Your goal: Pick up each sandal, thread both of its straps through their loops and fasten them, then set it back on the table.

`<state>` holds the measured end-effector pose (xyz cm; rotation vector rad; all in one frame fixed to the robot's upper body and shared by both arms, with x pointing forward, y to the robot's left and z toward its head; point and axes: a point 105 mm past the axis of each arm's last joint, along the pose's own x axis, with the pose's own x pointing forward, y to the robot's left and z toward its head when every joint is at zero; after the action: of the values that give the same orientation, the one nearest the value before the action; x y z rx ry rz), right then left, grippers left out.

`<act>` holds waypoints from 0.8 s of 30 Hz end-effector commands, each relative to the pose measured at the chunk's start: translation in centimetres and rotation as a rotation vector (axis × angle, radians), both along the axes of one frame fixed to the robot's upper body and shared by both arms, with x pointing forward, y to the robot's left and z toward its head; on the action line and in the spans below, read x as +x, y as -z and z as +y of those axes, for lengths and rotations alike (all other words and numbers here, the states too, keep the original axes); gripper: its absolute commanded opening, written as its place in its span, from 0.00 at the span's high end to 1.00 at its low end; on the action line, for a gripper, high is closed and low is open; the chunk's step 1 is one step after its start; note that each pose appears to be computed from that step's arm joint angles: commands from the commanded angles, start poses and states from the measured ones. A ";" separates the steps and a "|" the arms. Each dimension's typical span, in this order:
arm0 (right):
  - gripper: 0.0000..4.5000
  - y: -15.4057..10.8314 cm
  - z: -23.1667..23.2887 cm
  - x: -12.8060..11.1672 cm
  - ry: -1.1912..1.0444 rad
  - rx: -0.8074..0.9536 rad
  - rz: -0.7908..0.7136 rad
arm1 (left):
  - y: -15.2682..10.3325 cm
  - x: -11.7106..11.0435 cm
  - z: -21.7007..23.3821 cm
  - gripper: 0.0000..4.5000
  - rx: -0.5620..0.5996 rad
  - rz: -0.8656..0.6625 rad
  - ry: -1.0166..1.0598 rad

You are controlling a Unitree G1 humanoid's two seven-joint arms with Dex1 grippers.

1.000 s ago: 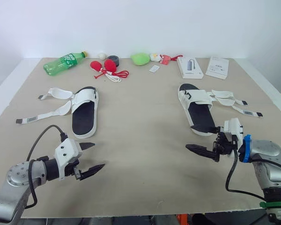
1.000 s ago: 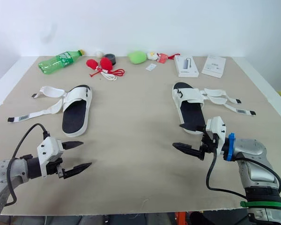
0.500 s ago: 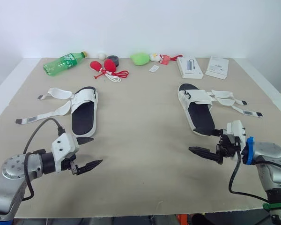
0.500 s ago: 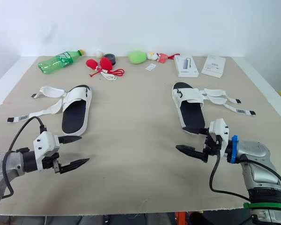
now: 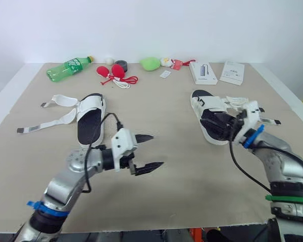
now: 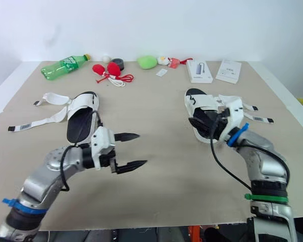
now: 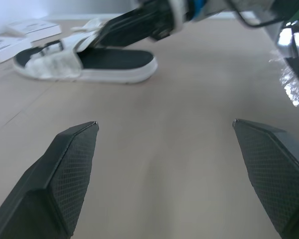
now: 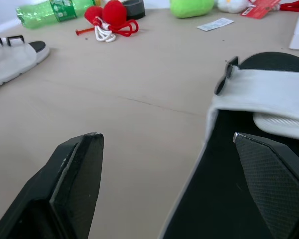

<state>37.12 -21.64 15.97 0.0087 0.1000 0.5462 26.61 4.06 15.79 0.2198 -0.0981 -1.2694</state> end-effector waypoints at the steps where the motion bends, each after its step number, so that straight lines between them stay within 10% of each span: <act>1: 0.00 -0.5 1.1 1.1 0.027 -0.037 -0.028 | -0.9 0.3 -1.2 0.01 -0.024 -0.038 0.017; 24: 0.00 0.0 1.8 5.4 0.146 -0.079 -0.071 | -1.6 1.2 -1.6 0.01 -0.126 -0.028 -0.149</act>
<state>42.01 -19.73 14.09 -0.0637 0.1184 0.4136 28.09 2.50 16.02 0.1288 -0.1258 -1.1183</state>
